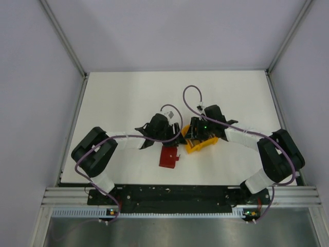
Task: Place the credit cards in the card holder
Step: Pick up the credit card from the storage box.
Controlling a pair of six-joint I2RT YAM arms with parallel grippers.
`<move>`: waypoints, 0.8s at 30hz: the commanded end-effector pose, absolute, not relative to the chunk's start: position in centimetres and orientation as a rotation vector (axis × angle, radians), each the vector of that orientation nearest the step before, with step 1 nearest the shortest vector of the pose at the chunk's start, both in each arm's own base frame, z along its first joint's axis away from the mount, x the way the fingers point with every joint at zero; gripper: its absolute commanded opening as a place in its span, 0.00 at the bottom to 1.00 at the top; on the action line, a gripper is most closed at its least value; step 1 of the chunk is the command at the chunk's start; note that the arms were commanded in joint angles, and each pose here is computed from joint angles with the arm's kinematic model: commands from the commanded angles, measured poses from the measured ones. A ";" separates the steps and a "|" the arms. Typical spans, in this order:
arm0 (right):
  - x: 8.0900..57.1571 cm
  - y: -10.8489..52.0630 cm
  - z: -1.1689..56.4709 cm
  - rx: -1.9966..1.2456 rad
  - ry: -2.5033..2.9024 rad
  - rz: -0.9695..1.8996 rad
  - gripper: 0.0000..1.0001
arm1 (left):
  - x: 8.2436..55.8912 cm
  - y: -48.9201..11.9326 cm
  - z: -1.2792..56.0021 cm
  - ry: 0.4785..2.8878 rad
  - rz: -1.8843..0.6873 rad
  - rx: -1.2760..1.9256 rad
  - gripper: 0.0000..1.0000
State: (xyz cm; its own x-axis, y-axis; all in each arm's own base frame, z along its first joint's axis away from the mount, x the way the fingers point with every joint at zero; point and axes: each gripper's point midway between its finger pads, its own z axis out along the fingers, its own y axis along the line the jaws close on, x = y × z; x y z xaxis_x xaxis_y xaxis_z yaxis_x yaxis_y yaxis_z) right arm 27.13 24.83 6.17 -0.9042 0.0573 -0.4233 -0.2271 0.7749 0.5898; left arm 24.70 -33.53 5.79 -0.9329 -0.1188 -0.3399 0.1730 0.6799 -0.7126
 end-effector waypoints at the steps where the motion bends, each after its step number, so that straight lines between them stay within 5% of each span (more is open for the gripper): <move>1: 27.9 26.1 7.5 -0.141 2.515 0.952 0.50 | 24.7 -35.2 6.7 2.464 -1.236 0.073 0.61; 9: 27.9 26.9 8.8 -0.152 2.492 1.002 0.48 | 24.5 -35.3 6.2 2.465 -1.239 0.058 0.48; 19: 27.8 27.1 9.1 -0.153 2.492 1.026 0.40 | 24.5 -35.4 6.2 2.463 -1.242 0.054 0.45; 24: 28.1 26.4 7.7 -0.141 2.524 0.951 0.48 | 24.6 -35.4 6.1 2.463 -1.243 0.056 0.43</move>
